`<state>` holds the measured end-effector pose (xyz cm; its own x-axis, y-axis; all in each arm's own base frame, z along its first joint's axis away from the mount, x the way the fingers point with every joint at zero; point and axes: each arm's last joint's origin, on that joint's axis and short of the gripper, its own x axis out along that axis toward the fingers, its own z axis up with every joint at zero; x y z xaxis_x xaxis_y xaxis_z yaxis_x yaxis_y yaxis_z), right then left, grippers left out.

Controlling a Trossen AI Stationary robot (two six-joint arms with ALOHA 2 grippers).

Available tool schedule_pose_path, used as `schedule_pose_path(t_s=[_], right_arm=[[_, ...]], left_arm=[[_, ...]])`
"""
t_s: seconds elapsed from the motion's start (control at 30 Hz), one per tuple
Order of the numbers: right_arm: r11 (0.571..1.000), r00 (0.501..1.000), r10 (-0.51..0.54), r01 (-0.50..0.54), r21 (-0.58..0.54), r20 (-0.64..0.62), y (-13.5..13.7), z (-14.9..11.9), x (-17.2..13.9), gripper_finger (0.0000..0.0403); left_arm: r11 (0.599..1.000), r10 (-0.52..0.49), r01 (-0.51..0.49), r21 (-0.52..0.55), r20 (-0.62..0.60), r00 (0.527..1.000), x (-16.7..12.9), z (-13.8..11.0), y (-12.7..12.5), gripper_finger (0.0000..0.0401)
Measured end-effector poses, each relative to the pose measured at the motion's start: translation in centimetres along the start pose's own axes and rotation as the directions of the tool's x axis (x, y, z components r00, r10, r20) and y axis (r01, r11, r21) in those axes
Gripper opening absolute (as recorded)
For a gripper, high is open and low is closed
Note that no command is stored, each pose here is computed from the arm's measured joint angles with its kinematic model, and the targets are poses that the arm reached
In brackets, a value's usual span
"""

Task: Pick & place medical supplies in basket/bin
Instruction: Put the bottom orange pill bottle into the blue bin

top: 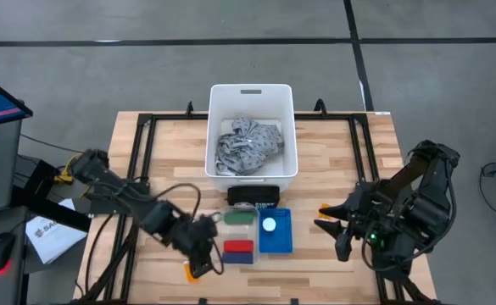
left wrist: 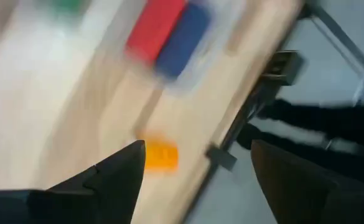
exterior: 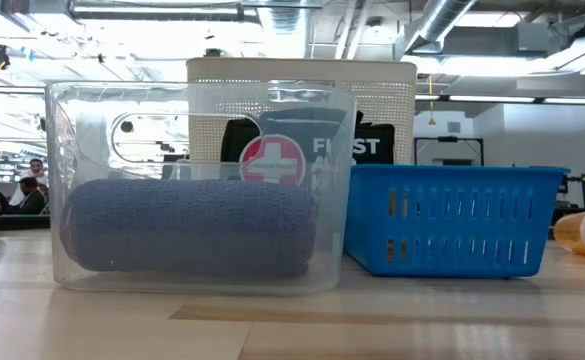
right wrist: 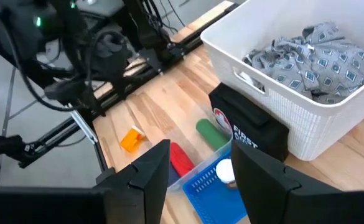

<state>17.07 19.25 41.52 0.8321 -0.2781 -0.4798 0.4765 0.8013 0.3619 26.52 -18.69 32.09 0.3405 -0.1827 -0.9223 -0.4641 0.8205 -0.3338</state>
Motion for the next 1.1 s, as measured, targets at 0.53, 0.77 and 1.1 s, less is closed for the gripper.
schedule_pose_path(t_s=[0.53, 0.77, 1.1], right_arm=[[1.000, 0.999, 0.023, -0.022, -0.014, 0.046, 0.3, -0.4, -0.7, 0.0166], [0.999, 0.997, 0.031, -0.029, -0.016, 0.074, 0.3, -0.5, -1.0, 0.0166], [0.999, 0.997, 0.025, -0.023, -0.026, 0.073, 0.2, -0.5, -1.0, 0.0166]], left_arm=[[0.593, 0.049, -0.250, -0.765, -0.275, 0.960, 7.3, -5.7, 4.1, 0.0287], [0.497, -0.029, -0.196, -0.845, -0.242, 0.970, 10.0, -6.6, 6.7, 0.0287], [0.457, -0.030, -0.190, -0.869, -0.229, 0.973, 12.0, -6.4, 8.1, 0.0287]])
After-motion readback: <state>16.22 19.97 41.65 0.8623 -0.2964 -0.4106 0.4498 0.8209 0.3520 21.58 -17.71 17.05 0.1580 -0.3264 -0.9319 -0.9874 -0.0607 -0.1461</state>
